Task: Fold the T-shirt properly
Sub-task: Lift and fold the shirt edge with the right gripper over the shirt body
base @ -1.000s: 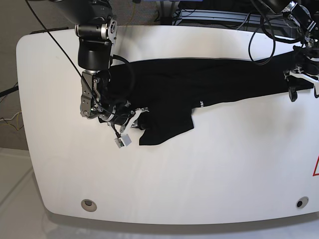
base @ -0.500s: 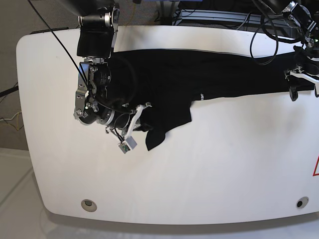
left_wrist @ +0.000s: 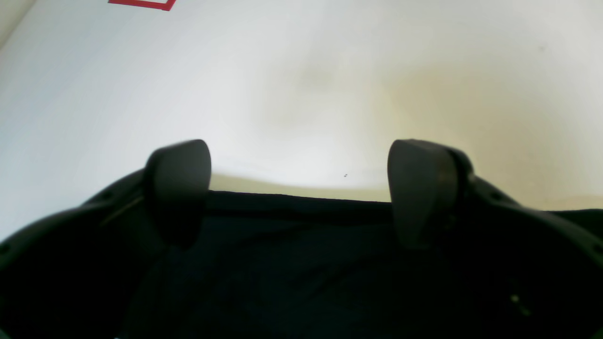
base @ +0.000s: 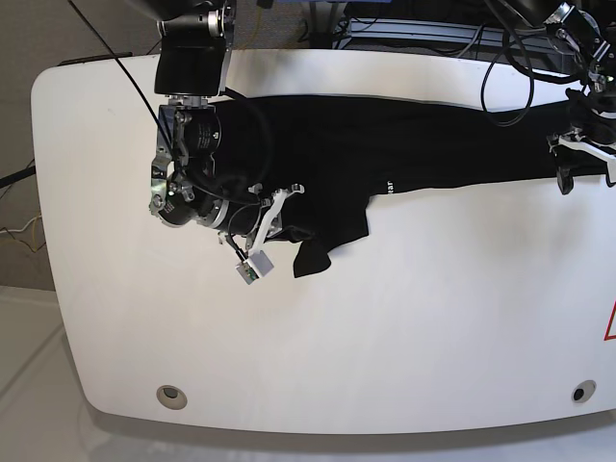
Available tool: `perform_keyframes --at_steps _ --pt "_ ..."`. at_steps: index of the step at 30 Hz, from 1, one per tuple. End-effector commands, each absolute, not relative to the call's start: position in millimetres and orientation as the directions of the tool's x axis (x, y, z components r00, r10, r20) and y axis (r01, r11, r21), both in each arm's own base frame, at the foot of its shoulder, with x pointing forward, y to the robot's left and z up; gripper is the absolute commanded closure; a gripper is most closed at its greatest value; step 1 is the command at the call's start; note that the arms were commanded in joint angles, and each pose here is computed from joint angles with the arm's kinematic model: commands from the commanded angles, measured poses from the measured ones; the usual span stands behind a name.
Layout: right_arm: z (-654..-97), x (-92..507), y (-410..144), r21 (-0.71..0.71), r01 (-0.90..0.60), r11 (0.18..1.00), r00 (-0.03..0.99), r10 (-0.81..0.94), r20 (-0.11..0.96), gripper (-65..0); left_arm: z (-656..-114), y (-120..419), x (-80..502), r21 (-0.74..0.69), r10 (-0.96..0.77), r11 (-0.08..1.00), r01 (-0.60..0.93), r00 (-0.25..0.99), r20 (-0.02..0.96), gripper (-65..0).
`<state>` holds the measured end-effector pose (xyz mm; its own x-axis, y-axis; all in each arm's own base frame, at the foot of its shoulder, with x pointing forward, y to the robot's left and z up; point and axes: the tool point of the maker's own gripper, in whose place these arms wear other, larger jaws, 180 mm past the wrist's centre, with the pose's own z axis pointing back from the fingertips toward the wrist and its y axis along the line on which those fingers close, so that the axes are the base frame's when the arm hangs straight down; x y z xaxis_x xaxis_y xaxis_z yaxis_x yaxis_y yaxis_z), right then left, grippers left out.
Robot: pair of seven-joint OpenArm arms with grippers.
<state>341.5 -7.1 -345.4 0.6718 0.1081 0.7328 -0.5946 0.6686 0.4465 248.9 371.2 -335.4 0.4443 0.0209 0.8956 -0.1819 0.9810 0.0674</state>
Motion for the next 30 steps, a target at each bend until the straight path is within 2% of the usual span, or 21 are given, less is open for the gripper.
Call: perform_keyframes --at_steps 1,7,15,19,21,25,30 --pt "-329 345 -4 0.443 -0.621 0.647 0.635 0.084 0.768 0.0 -317 375 257 0.077 -0.002 0.981 -0.179 0.384 0.923 -56.0" --pt "-326 333 1 0.443 -0.638 0.630 0.631 0.098 0.769 0.0 -316 374 259 0.071 0.001 0.982 -0.175 0.379 0.925 -56.0" --pt "-304 316 20 0.389 -0.711 0.586 0.563 0.141 0.815 0.0 -317 371 263 0.067 0.001 0.983 -0.169 0.373 0.928 -56.2" --pt "-289 295 46 0.330 -0.786 0.522 0.492 0.207 0.845 0.0 -316 372 264 0.066 0.003 0.983 -0.173 0.372 0.928 -56.0" --pt "-273 274 71 0.285 -0.849 0.444 0.420 0.242 0.875 0.0 -318 372 262 0.062 0.010 0.982 -0.178 0.376 0.926 -55.9" --pt "-272 260 82 0.284 -0.869 0.404 0.406 0.258 0.877 0.0 -319 373 262 0.059 0.015 0.982 -0.180 0.380 0.925 -56.0" --pt "-277 258 79 0.315 -0.858 0.405 0.435 0.247 0.866 0.0 -322 371 262 0.053 0.020 0.983 -0.178 0.388 0.922 -56.3"
